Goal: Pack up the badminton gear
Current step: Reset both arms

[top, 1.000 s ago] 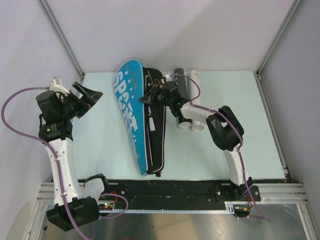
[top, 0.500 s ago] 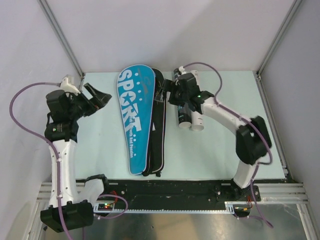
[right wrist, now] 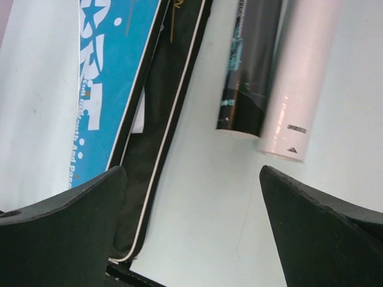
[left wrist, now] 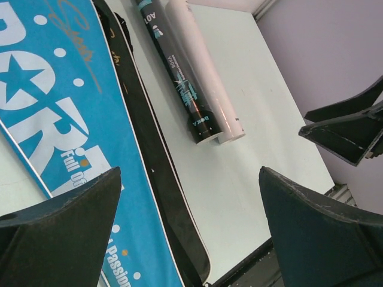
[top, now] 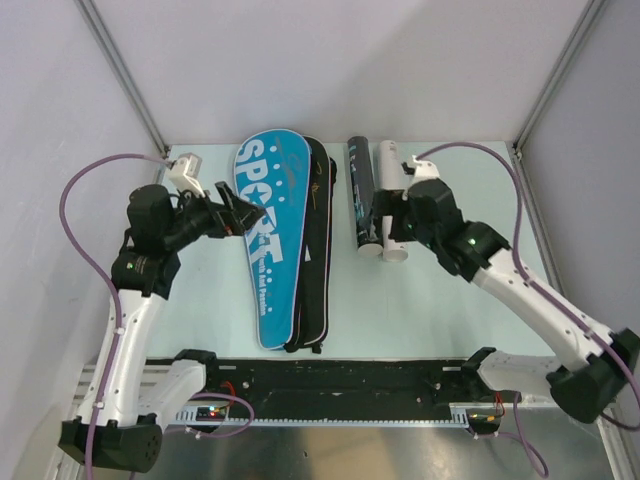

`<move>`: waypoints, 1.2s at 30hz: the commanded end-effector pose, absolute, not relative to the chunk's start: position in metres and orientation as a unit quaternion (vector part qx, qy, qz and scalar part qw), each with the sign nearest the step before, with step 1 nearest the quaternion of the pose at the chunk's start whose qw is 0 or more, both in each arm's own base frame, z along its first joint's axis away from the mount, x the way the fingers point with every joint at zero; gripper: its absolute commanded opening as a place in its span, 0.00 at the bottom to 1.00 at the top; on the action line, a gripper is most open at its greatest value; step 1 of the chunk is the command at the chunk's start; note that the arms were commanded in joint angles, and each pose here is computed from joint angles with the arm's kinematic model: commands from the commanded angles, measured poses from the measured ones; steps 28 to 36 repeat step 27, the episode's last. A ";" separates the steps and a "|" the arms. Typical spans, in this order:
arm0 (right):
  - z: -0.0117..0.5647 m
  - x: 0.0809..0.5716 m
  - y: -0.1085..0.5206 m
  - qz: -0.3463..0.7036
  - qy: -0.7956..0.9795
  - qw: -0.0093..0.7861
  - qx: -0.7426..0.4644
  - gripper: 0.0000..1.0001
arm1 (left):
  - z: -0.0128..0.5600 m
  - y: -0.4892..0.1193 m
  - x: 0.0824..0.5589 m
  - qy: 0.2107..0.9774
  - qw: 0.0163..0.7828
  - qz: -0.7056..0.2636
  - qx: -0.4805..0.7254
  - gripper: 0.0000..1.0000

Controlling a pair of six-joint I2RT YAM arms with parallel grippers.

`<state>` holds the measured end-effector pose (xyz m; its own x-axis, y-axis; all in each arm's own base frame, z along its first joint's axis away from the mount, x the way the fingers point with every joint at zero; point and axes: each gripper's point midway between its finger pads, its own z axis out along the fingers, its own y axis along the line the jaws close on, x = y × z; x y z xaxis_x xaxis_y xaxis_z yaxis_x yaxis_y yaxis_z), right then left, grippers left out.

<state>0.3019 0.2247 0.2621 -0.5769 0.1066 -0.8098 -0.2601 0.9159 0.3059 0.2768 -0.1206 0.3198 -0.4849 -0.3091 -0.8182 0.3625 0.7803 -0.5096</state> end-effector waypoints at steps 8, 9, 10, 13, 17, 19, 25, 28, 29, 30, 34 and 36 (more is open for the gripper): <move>0.285 0.253 0.166 0.222 0.814 0.536 -0.007 0.99 | 0.318 -0.121 0.261 0.771 0.551 -0.315 0.043 0.98; 0.286 0.251 0.164 0.225 0.812 0.539 -0.004 0.99 | 0.316 -0.121 0.260 0.772 0.551 -0.315 0.042 0.98; 0.286 0.250 0.163 0.225 0.811 0.540 -0.003 0.99 | 0.314 -0.121 0.259 0.772 0.550 -0.316 0.041 0.98; 0.289 0.247 0.157 0.224 0.805 0.549 0.003 0.99 | 0.311 -0.118 0.257 0.772 0.552 -0.312 0.036 0.98; 0.291 0.248 0.154 0.222 0.800 0.558 0.008 0.99 | 0.313 -0.115 0.256 0.769 0.562 -0.304 0.032 0.98; 0.290 0.249 0.154 0.224 0.798 0.560 0.012 0.99 | 0.315 -0.114 0.256 0.767 0.565 -0.302 0.034 0.98; 0.290 0.249 0.154 0.227 0.795 0.562 0.018 0.99 | 0.317 -0.112 0.255 0.765 0.569 -0.300 0.027 0.98; 0.290 0.250 0.154 0.227 0.795 0.562 0.021 0.99 | 0.315 -0.111 0.256 0.766 0.569 -0.298 0.026 0.98; 0.290 0.250 0.154 0.227 0.795 0.562 0.021 0.99 | 0.315 -0.111 0.256 0.766 0.569 -0.298 0.026 0.98; 0.290 0.250 0.154 0.227 0.795 0.562 0.021 0.99 | 0.315 -0.111 0.256 0.766 0.569 -0.298 0.026 0.98; 0.290 0.250 0.154 0.227 0.795 0.562 0.021 0.99 | 0.315 -0.111 0.256 0.766 0.569 -0.298 0.026 0.98; 0.290 0.250 0.154 0.227 0.795 0.562 0.021 0.99 | 0.315 -0.111 0.256 0.766 0.569 -0.298 0.026 0.98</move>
